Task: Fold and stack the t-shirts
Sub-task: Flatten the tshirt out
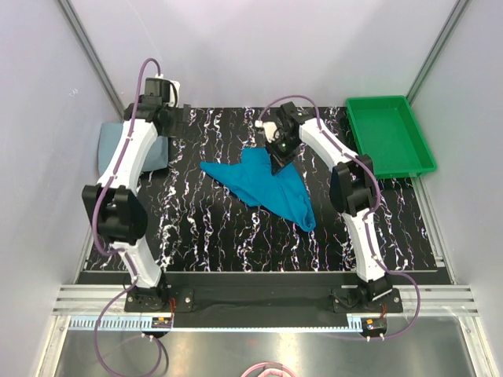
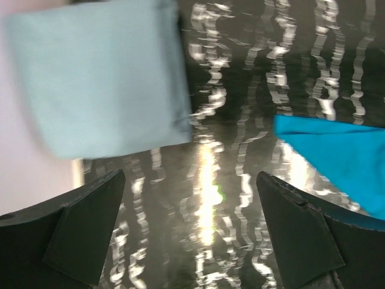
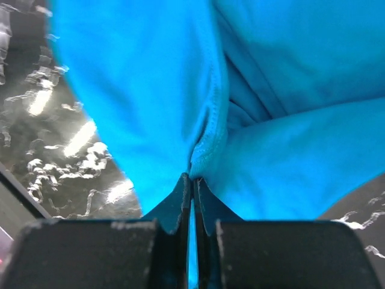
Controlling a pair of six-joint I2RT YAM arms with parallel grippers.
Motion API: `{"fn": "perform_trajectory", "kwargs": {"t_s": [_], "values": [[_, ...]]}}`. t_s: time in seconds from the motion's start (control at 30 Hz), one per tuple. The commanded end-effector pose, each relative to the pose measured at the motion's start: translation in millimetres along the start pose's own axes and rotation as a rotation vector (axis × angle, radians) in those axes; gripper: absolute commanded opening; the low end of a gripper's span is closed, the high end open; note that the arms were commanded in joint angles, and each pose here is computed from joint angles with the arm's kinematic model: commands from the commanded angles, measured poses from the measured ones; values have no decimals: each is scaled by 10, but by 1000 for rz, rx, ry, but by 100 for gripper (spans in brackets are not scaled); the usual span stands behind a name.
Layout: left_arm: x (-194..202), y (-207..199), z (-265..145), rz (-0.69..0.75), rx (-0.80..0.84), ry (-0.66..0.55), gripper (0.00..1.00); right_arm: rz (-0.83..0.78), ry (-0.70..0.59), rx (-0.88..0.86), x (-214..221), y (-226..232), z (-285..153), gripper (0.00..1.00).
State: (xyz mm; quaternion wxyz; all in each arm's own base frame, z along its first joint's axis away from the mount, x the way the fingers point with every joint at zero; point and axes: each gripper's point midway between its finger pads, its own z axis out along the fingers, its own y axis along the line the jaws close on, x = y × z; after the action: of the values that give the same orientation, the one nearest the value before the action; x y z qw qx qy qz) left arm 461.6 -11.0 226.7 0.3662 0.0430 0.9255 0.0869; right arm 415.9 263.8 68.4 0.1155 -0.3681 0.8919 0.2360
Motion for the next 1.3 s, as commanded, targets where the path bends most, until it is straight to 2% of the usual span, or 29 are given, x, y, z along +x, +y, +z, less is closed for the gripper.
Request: {"fn": "perform_trajectory", "kwargs": {"t_s": [0.0,0.13,0.3,0.33,0.47,0.57,0.6,0.67,0.7,0.73,0.83,0.93,0.97,1.07,1.2,1.27], "values": [[-129,-410,141,-48,194,-2,99,-193,-189,16,-591,577,-785,3],[-297,-391,283,-62,173,-23,99,-363,-260,8,-911,1084,-1021,3],[-535,-274,236,-83,161,-85,99,-581,-427,37,-1240,1760,-1426,1],[-543,-226,231,-89,155,-89,99,-623,-471,24,-1248,1988,-1600,1],[-546,-94,212,-144,135,-93,99,-668,-537,-90,-1078,2426,-2022,0],[-548,-40,253,-146,115,-92,99,-704,-538,-26,-869,2409,-2302,0],[-551,-37,261,-144,114,-92,99,-721,-523,3,-799,2346,-2333,0],[-568,-48,278,-147,115,-95,99,-732,-399,83,-444,2076,-2294,0],[-564,-60,294,-147,116,-92,99,-786,-347,112,-281,1970,-2308,0],[-555,-71,310,-145,117,-88,99,-754,-184,90,88,1769,-2056,0],[-524,-129,313,-138,127,-76,99,-677,-16,63,673,1342,-1772,0],[-401,-344,315,-121,226,-35,99,-627,131,31,1098,1095,-1462,0],[-345,-519,288,-118,317,-16,99,-609,159,28,1153,1046,-1410,0],[3,-874,384,-116,428,96,99,-501,196,-5,1172,895,-1280,0],[416,-1440,545,-6,526,249,90,-409,238,-27,1108,807,-1309,0],[443,-1669,638,53,562,265,88,-385,245,-14,1111,776,-1314,0]]}}
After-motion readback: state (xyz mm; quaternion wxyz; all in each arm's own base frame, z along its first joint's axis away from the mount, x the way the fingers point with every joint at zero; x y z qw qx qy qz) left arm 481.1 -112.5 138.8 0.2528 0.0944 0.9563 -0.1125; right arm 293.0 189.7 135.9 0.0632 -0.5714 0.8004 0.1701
